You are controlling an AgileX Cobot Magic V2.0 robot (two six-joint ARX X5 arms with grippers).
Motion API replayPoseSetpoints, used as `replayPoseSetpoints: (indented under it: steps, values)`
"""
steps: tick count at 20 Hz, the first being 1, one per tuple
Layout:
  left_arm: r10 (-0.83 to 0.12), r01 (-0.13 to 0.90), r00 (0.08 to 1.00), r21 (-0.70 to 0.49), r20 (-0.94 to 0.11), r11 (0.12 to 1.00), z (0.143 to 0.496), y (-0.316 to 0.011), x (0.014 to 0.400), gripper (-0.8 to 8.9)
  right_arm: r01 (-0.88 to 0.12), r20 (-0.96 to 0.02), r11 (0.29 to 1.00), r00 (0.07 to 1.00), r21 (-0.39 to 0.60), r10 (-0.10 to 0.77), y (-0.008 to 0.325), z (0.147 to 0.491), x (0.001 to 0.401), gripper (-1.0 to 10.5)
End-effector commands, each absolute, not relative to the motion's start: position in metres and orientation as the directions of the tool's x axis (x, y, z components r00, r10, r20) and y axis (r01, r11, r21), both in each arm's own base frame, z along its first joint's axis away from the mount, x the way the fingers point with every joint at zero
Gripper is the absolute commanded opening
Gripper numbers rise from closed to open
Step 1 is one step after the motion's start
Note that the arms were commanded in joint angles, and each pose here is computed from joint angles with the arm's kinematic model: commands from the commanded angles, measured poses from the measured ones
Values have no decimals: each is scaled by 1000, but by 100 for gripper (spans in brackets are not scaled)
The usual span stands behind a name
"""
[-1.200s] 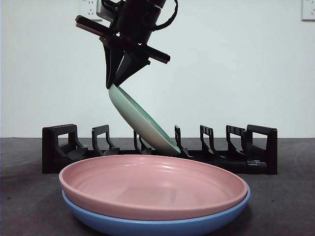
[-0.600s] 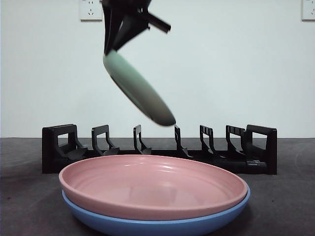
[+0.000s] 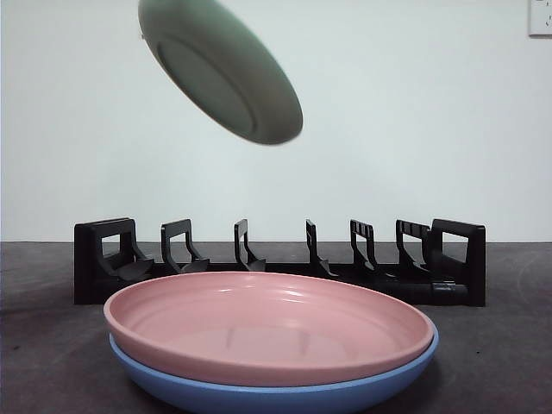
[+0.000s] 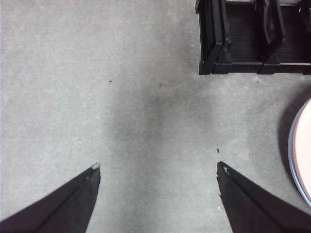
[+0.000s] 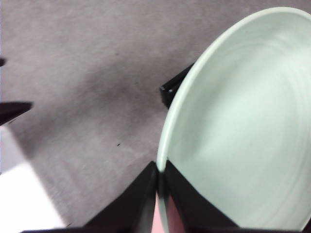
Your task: Place the plate
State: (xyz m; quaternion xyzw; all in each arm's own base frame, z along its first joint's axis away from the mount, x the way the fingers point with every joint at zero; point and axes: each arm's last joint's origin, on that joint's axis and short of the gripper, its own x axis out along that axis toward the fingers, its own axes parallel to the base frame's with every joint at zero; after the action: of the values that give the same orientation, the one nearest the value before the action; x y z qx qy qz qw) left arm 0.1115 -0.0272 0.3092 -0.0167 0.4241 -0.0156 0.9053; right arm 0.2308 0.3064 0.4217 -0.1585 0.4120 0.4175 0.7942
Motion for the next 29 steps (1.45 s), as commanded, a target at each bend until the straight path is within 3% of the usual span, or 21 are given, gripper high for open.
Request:
replayPoseSetpoints:
  steps: [1,7,17,23,29]
  values:
    - [-47,22,667,-43,-744,999,316,-28,114,384,-815,-754,575,337,66,564,302,439,217,14]
    - [-49,22,673,-46,-738,999,317,-28,114,384,-823,-735,568,378,11,562,295,456,191,14]
    - [-52,23,682,-49,-729,999,318,-28,115,384,-846,-598,531,452,-51,662,302,478,147,14]
    - [-51,23,679,-48,-732,999,317,-28,115,384,-870,-558,491,433,-52,708,280,423,118,14]
    - [-51,21,681,-51,-731,998,317,-28,115,384,-866,-676,477,442,-150,589,245,347,78,14]
